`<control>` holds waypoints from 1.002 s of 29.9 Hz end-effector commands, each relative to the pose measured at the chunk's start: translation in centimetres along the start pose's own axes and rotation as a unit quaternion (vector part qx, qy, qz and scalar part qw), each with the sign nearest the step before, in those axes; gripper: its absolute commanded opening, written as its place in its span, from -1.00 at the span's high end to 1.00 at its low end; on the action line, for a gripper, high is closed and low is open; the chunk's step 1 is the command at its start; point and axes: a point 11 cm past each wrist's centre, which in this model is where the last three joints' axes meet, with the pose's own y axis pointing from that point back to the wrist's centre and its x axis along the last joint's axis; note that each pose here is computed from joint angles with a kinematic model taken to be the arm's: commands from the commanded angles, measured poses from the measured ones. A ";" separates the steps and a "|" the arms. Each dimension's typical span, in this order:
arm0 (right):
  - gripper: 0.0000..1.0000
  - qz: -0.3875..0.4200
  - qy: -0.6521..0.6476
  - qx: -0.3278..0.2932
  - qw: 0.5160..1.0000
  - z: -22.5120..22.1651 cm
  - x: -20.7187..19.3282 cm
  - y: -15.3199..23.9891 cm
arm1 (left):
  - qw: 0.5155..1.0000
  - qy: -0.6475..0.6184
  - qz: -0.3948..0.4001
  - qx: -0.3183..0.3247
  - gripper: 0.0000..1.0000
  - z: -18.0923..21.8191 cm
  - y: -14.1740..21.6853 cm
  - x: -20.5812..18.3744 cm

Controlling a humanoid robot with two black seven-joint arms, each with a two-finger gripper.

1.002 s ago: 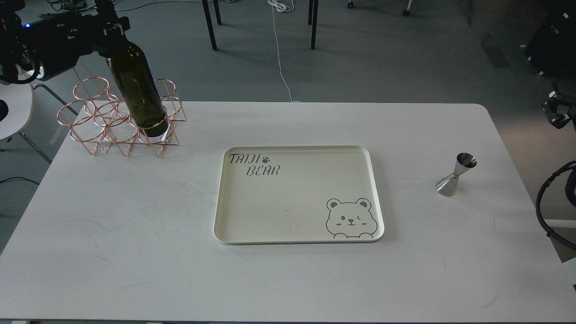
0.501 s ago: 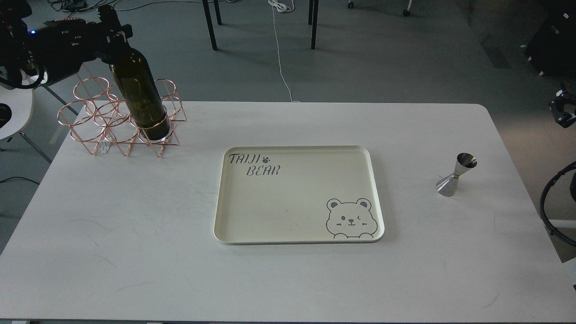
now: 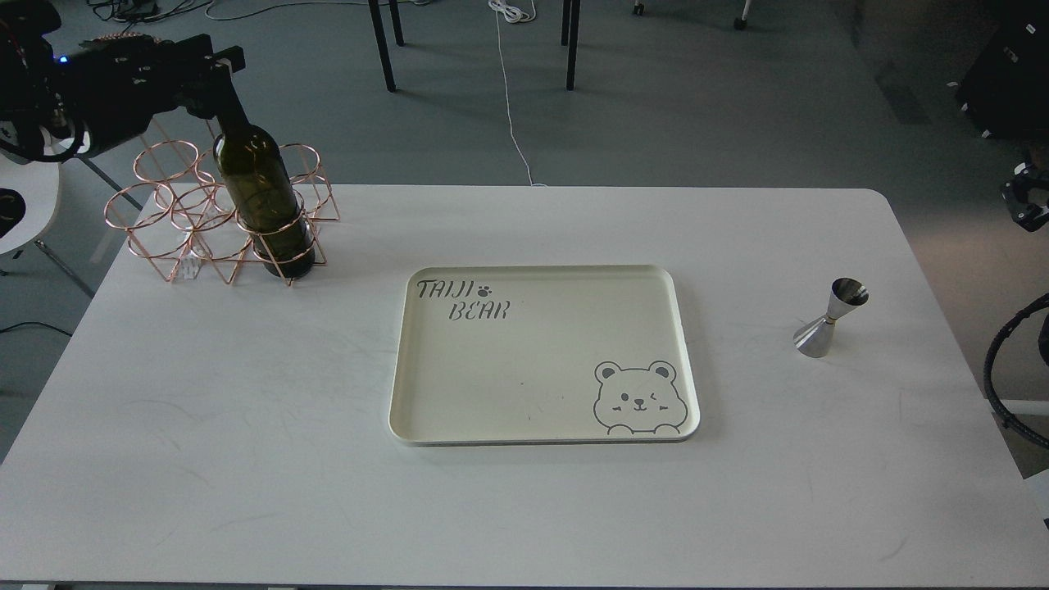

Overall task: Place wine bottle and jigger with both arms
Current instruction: 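Release the bottle and withdraw the left gripper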

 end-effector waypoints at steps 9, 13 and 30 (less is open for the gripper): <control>-0.99 -0.001 -0.001 0.003 1.000 -0.2 -0.1 -0.1 | 0.996 0.068 0.051 -0.010 -0.88 0.4 -0.2 1.7; -0.99 -0.004 -0.002 0.007 1.000 -0.4 -0.4 -0.4 | 0.975 0.197 0.099 -0.013 -0.95 -0.8 0.9 3.1; -0.99 0.036 0.004 0.033 0.999 -2.1 2.0 0.2 | 0.709 0.654 0.263 0.017 -0.96 -9.6 6.2 2.2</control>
